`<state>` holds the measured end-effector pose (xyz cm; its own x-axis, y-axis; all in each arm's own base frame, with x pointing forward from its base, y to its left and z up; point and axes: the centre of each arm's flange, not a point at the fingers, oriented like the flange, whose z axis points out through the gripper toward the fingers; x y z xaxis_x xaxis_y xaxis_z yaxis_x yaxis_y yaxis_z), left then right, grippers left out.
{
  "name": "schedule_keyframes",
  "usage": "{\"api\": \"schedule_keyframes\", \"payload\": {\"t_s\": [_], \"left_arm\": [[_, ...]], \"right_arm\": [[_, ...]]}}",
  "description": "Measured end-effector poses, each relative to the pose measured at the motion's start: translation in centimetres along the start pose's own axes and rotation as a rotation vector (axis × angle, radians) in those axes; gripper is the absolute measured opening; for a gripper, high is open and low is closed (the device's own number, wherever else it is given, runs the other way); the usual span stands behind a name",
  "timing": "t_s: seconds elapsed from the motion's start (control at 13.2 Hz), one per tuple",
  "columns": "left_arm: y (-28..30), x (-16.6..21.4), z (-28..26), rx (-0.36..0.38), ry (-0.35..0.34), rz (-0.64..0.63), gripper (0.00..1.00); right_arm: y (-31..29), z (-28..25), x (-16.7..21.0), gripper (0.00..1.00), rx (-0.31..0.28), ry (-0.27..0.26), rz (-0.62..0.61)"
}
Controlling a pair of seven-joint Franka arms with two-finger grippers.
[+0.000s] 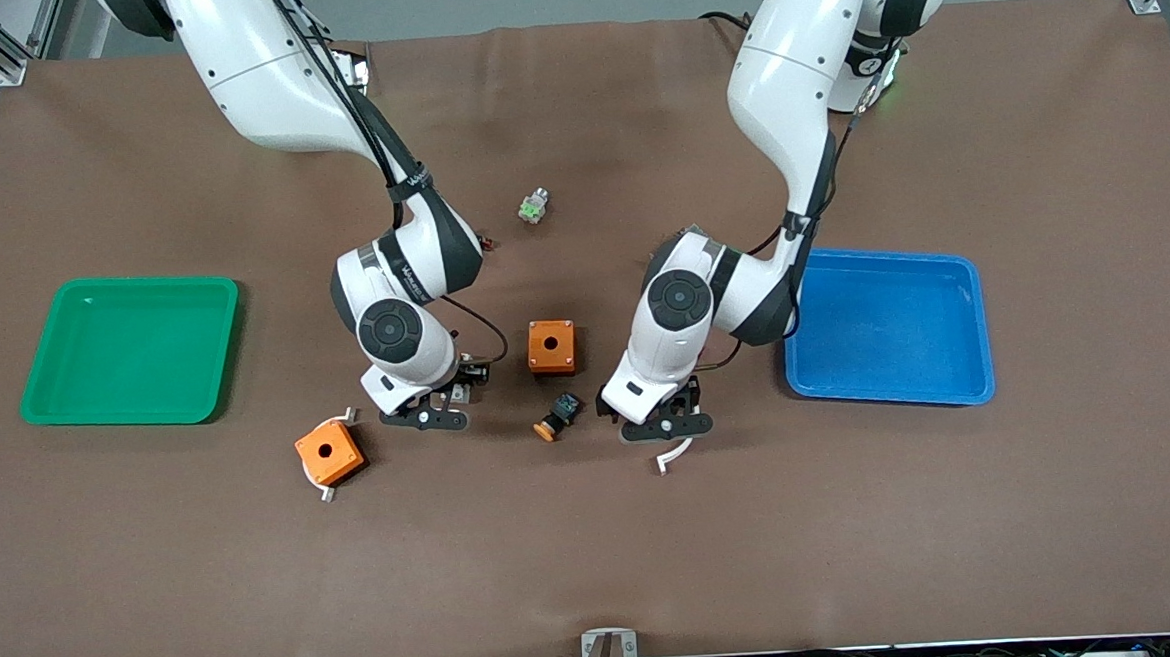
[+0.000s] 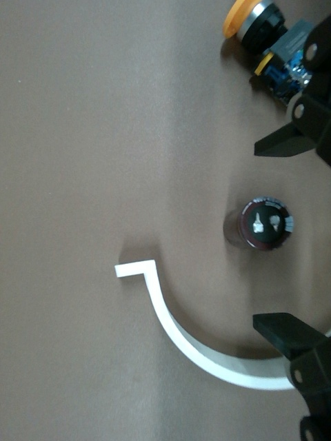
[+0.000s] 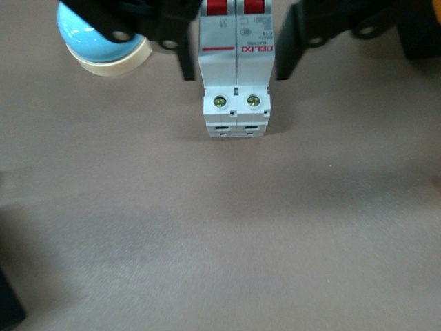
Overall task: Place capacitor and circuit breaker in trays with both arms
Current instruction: 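Grasp the breaker with the right gripper while the left gripper grasps the capacitor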
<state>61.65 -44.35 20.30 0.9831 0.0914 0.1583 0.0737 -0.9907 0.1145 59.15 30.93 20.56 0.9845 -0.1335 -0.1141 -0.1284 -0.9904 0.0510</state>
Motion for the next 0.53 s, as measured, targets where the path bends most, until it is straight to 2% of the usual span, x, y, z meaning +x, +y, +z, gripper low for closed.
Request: {"api": "schedule_keyframes", "payload": {"t_s": [0.08,0.23,0.46,0.53], "left_arm": [[0.0,0.1,0.5,-0.007,0.015,-0.009,1.0],[0.0,0.2,0.8,-0.014,0.03,-0.02,0.96],[0.2,0.4,0.6,-0.019,0.035,-0.037,0.63],[0.2,0.4,0.5,-0.02,0.036,-0.037,0.63]], "right_arm": [[-0.1,0.0,0.0,0.39,0.0,-0.001,0.0],[-0.1,-0.1,0.1,0.4,0.001,0.0,0.0],[0.9,-2.3,1.2,0.4,-0.01,-0.024,0.006],[2.1,-4.0,1.9,0.4,-0.013,-0.043,-0.009]]}}
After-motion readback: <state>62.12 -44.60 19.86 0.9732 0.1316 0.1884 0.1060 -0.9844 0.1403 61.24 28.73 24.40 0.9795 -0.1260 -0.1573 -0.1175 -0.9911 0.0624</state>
